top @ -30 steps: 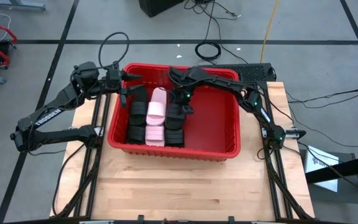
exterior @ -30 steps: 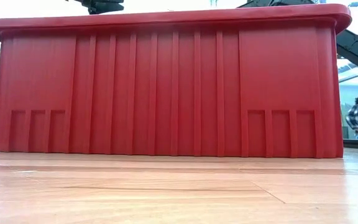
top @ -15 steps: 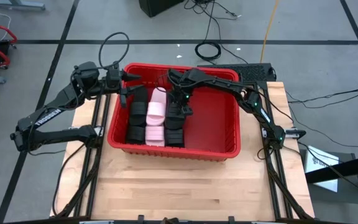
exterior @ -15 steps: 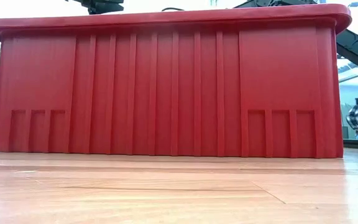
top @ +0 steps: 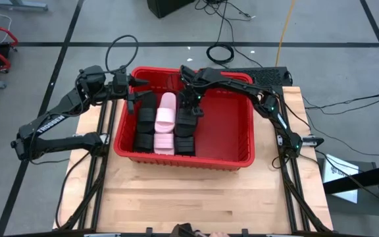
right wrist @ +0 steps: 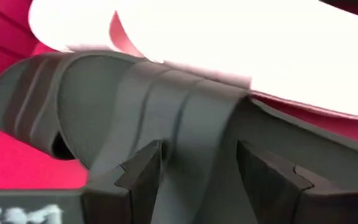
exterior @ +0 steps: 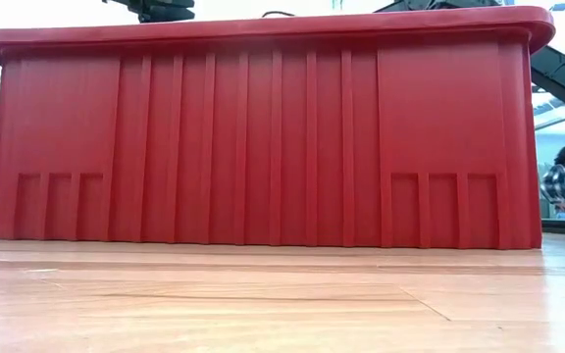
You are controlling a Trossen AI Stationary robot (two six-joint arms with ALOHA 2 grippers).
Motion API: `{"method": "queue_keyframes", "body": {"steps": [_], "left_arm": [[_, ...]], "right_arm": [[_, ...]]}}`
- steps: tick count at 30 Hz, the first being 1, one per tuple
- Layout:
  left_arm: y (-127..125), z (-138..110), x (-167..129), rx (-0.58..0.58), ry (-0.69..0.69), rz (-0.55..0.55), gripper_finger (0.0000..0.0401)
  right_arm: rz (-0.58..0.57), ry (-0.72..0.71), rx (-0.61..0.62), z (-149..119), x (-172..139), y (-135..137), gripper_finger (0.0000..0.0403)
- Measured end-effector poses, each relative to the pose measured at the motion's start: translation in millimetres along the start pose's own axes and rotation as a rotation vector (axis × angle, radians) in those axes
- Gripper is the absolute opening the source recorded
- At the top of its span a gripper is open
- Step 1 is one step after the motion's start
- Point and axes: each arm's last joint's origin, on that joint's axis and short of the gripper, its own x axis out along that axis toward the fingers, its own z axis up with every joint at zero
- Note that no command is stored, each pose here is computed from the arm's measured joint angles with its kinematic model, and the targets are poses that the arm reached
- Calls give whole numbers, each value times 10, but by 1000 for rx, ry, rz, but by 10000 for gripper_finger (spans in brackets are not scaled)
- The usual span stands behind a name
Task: Pick and place slides into bin
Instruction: Put the black slipper into the red bin
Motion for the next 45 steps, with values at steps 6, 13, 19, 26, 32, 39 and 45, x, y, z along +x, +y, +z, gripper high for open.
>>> {"method": "queue_keyframes", "body": {"steps": [6,13,19,26,32,39,45], "left_arm": [[-1,-2,-1,-1,2,0,179],[-1,-4,-1,-5,4,-1,179],[-2,-17,0,-10,16,-3,179],[-4,-23,0,-13,23,-4,179],[0,-2,-1,-5,2,0,179],[0,-2,0,-10,2,0,179],[0,-2,-1,-24,2,0,179]], "right_arm": [[-93,-8,14,43,-143,-10,197],[-157,-49,31,56,-193,-99,196],[-229,-16,31,5,-74,-136,196],[-194,49,51,-205,233,-118,196],[-185,49,76,-249,238,-143,196],[-199,-64,40,-121,58,-116,196],[-123,-86,47,-118,111,-81,194]]}}
